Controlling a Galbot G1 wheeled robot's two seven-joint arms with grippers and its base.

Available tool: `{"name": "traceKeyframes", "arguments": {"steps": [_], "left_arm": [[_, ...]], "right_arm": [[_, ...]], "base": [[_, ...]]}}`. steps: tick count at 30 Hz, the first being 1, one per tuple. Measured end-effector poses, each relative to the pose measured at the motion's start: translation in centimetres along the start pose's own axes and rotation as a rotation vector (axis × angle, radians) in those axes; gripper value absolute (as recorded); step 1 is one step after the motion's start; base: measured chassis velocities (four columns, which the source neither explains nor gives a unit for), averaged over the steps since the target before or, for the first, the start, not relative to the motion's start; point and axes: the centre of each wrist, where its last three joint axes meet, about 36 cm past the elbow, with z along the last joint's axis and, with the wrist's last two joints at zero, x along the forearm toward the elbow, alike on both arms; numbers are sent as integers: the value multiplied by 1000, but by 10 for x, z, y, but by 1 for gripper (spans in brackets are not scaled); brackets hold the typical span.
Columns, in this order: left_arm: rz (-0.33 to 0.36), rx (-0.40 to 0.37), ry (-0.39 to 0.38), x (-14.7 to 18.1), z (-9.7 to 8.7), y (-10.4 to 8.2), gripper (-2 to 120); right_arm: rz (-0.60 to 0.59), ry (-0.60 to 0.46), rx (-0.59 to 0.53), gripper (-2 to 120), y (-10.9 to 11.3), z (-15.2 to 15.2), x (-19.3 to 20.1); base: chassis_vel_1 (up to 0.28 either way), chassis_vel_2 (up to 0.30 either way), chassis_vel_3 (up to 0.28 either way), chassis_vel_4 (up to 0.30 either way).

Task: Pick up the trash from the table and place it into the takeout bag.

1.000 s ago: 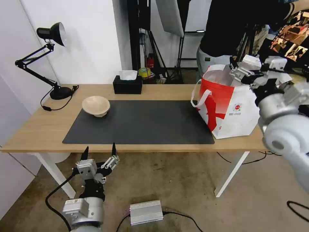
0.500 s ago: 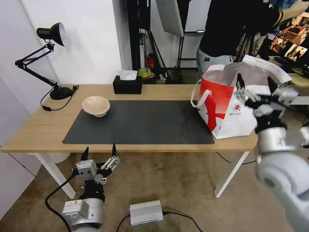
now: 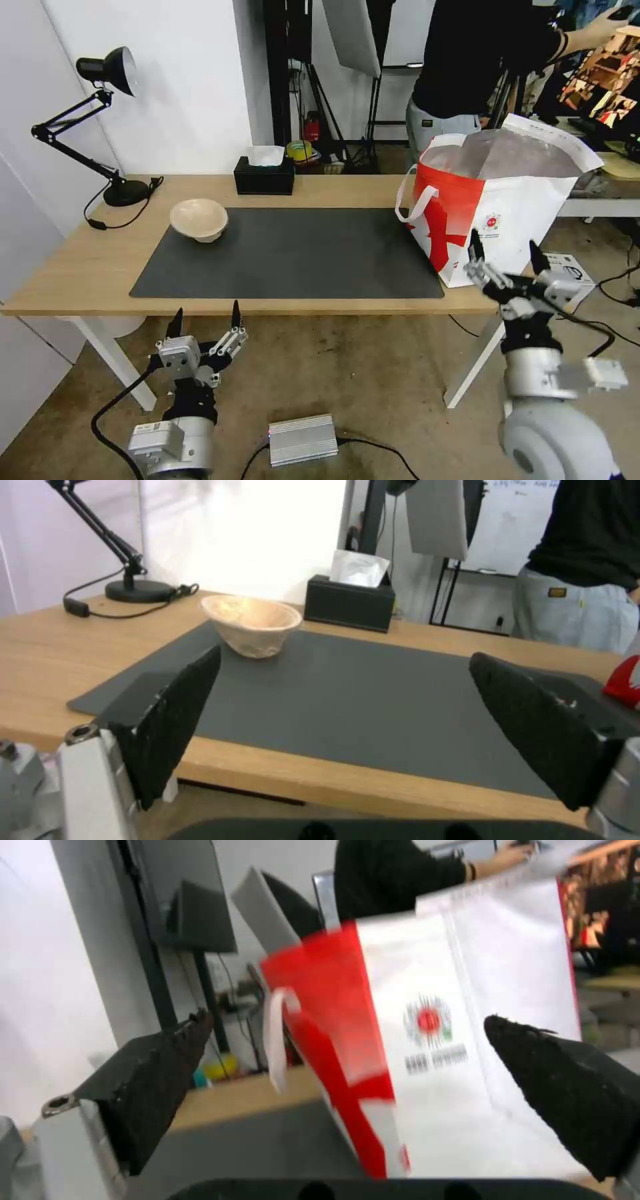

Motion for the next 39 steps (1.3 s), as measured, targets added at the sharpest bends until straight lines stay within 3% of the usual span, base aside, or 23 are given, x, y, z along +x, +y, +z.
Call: {"name": "traceKeyframes", "arguments": {"steps": [16,39], "left_arm": [[17,4,-17,0,-2,1,100],[9,-4,-20,-2,1,4,100]], "right_arm": [[-13,147,93,100,13,38,45],[-152,170,188,100,0,60,55]], "base": [[0,0,0,0],[0,0,0,0]]}}
